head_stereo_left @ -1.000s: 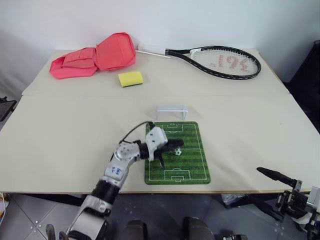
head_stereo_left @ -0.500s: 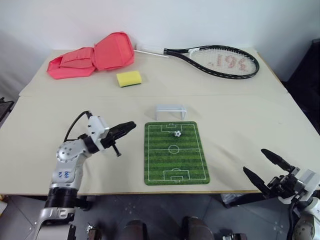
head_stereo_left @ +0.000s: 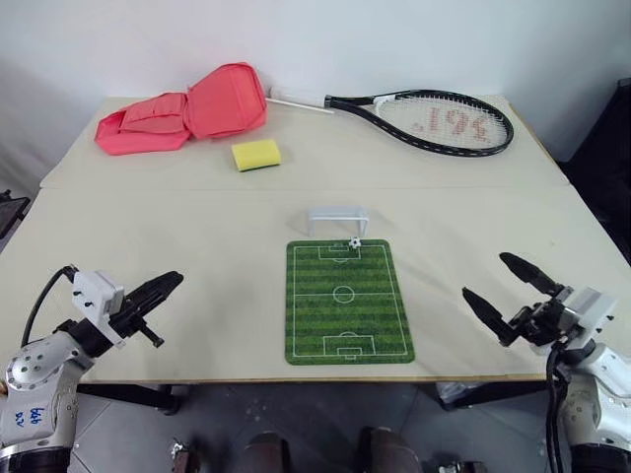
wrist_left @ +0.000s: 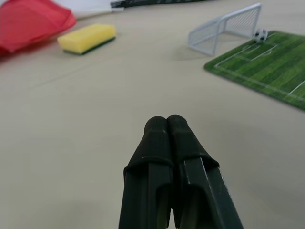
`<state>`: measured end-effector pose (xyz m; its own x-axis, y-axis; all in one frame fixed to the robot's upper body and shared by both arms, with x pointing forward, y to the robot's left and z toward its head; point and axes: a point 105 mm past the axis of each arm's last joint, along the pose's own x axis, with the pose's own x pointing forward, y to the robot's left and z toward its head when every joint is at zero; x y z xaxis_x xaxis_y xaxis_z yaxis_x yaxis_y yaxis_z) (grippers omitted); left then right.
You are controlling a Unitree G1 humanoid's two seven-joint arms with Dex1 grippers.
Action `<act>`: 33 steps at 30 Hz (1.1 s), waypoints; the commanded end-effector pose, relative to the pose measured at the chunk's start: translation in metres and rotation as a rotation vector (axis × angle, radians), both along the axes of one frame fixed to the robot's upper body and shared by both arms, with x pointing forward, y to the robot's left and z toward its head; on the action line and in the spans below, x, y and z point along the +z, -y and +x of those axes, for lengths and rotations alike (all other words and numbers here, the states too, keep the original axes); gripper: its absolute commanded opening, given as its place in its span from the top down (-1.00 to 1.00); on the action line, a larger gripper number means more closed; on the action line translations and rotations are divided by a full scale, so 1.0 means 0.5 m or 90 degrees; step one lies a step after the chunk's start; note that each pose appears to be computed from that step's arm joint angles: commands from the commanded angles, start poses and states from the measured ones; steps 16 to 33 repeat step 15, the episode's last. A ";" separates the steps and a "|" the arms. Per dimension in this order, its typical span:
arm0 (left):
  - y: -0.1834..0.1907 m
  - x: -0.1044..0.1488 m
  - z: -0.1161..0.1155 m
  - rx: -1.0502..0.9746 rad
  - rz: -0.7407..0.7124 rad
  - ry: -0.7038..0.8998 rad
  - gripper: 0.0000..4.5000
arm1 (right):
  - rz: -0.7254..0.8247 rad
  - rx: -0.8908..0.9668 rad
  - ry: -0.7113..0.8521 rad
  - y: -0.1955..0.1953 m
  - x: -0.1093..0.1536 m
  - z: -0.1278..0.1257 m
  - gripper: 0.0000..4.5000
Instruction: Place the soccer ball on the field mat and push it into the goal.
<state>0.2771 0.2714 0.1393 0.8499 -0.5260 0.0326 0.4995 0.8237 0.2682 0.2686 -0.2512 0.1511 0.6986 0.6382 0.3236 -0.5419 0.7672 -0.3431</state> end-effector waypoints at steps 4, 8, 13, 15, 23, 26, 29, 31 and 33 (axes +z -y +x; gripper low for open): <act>0.006 0.021 -0.005 0.018 0.001 0.030 0.97 | -0.009 0.006 0.018 -0.012 0.025 0.000 -1.00; 0.006 0.019 -0.004 0.023 -0.008 0.025 0.97 | -0.011 0.007 0.020 -0.019 0.032 0.001 -1.00; 0.005 0.024 0.001 0.029 -0.022 0.031 0.97 | -0.011 0.008 0.021 -0.027 0.037 0.000 -1.00; 0.002 0.026 0.002 0.035 -0.027 0.034 0.97 | -0.011 0.008 0.021 -0.030 0.040 0.001 -1.00; 0.002 0.026 0.002 0.035 -0.027 0.034 0.97 | -0.011 0.008 0.021 -0.030 0.040 0.001 -1.00; 0.002 0.026 0.002 0.035 -0.027 0.034 0.97 | -0.011 0.008 0.021 -0.030 0.040 0.001 -1.00; 0.002 0.026 0.002 0.035 -0.027 0.034 0.97 | -0.011 0.008 0.021 -0.030 0.040 0.001 -1.00; 0.002 0.026 0.002 0.035 -0.027 0.034 0.97 | -0.011 0.008 0.021 -0.030 0.040 0.001 -1.00; 0.002 0.026 0.002 0.035 -0.027 0.034 0.97 | -0.011 0.008 0.021 -0.030 0.040 0.001 -1.00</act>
